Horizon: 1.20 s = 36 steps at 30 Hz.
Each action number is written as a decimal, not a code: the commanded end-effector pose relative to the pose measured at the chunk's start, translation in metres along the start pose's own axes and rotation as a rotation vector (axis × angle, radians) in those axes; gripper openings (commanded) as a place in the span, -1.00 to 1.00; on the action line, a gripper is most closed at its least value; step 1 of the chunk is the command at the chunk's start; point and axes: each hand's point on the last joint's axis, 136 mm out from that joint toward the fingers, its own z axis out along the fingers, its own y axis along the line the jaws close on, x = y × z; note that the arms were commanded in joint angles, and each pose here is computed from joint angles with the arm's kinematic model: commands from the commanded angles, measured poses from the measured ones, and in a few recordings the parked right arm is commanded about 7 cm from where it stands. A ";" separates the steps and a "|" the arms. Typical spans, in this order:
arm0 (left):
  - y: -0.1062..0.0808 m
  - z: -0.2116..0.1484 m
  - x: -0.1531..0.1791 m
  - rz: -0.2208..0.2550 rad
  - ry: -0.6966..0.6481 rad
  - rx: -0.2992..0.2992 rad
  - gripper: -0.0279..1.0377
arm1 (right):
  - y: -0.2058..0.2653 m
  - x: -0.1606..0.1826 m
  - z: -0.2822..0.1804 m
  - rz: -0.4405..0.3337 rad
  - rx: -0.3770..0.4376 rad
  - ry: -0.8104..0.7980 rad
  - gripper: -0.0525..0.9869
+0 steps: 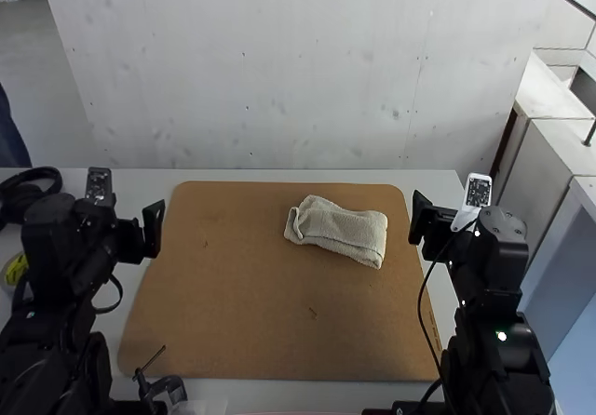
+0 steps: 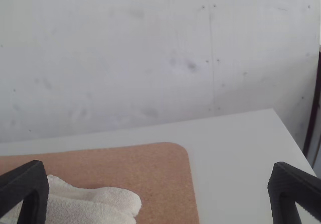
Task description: Fold the towel.
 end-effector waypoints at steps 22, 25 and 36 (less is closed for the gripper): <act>0.004 0.001 0.008 0.045 0.007 -0.032 0.94 | 0.000 0.024 0.000 -0.024 -0.002 0.080 0.95; 0.004 0.001 0.008 0.045 0.007 -0.034 0.94 | 0.000 0.024 0.000 -0.023 -0.002 0.080 0.95; 0.004 0.001 0.008 0.045 0.007 -0.032 0.94 | 0.000 0.024 0.000 -0.023 -0.002 0.080 0.95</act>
